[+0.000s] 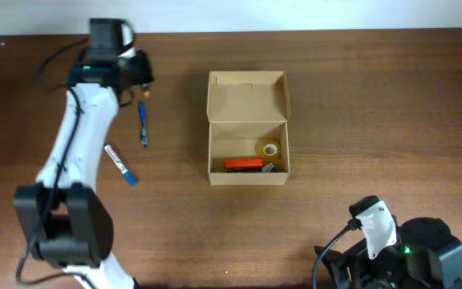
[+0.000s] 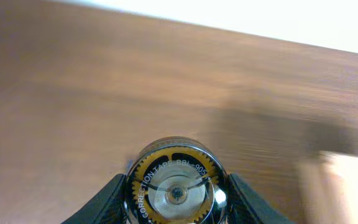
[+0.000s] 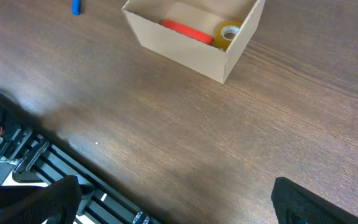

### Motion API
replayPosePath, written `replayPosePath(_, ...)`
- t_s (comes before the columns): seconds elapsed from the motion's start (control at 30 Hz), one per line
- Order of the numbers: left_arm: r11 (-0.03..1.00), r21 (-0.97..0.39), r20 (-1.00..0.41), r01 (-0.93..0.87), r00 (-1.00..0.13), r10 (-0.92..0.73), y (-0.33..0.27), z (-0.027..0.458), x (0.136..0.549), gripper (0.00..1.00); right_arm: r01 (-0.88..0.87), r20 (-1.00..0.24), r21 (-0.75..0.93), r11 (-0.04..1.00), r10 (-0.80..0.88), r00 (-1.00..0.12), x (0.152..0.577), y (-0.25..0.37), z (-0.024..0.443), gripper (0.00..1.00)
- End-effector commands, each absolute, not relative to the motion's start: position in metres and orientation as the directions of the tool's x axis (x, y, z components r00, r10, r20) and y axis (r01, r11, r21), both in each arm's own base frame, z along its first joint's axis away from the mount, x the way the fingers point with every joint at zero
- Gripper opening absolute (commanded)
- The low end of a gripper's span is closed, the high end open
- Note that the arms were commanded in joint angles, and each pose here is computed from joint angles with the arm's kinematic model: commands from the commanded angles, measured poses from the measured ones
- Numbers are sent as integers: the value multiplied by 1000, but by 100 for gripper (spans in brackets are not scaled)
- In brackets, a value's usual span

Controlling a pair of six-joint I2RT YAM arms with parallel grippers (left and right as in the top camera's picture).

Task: Pack container
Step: 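Carry the correction tape into the box and release it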

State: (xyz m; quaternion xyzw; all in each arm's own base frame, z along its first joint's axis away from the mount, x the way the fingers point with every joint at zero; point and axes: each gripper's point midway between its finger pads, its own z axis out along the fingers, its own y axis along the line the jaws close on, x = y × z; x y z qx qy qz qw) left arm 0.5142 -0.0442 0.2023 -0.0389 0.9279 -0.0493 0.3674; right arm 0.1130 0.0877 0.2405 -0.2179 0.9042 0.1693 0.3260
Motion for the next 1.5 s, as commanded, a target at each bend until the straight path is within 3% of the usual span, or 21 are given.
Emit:
replayPosePath(0.0, 974, -46, -707, 221, -696, 125, -107, 221, 499, 22, -514, -669, 166, 842, -287, -686, 113, 89, 242, 99)
replayPosePath(0.13, 862, 24, -684, 506, -621, 384, -185, 215, 469, 22, -514, -669, 166, 841, -287, -686, 113, 89, 242, 99)
replayPosePath(0.27, 642, 161, -608, 750, -437, 663, -241, 203, 427, 22, -514, -669, 166, 842, -287, -686, 113, 89, 242, 99)
replayPosePath(0.47, 246, 199, -478, 949, -125, 870, -283, 180, 361, 19, -514, -669, 166, 842, -287, -686, 113, 89, 242, 99)
replayPosePath(0.57, 159, 189, -433, 969, -63, 899, -289, 165, 350, 18, -514, -669, 166, 841, -287, -686, 113, 89, 242, 99)
replayPosePath(0.8, 82, 125, -346, 989, -34, 937, -290, 109, 351, 18, -514, -669, 166, 842, -287, -686, 113, 89, 242, 99)
replayPosePath(0.97, 83, 112, -281, 990, -49, 958, -284, 77, 359, 18, -514, -669, 166, 842, -287, -686, 113, 89, 242, 99)
replayPosePath(1.47, 149, 69, -296, 986, -122, 947, -255, 59, 383, 18, -514, -669, 166, 842, -287, -686, 113, 89, 242, 99)
